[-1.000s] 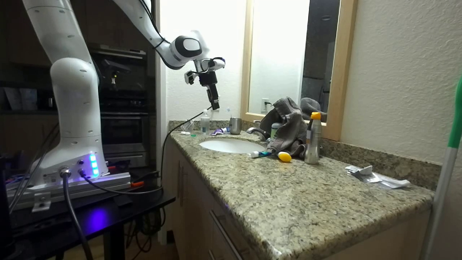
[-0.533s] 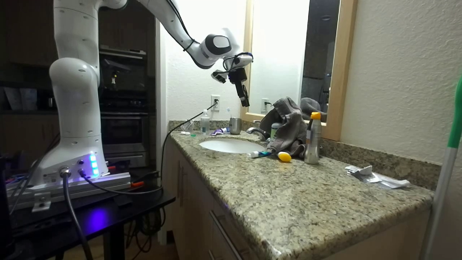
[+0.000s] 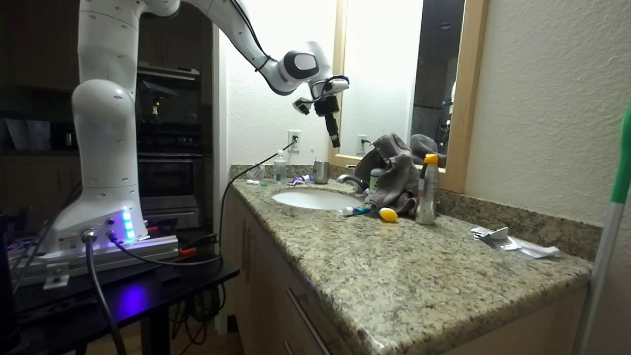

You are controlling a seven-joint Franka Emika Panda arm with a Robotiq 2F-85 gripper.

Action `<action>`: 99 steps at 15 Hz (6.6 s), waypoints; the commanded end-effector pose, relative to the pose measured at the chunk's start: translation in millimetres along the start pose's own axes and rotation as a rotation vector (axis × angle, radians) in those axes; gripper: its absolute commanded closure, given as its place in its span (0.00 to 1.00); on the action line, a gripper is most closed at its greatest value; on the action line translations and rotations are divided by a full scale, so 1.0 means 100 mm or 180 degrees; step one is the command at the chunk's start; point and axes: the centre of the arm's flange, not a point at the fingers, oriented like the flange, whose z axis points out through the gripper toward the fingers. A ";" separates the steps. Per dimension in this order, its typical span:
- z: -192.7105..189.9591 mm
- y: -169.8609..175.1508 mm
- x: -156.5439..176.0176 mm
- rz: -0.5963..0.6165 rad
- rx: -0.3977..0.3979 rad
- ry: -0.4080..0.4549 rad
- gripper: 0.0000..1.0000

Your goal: Put the towel on the right side of the sink

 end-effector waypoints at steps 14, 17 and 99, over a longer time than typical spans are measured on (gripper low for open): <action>-0.04 0.21 1.38 -0.0343 0.0164 -0.0174 0.00; -0.08 0.14 1.77 -0.0356 0.0053 -0.0660 0.00; 0.33 -0.22 1.69 -0.2481 0.0536 0.0279 0.99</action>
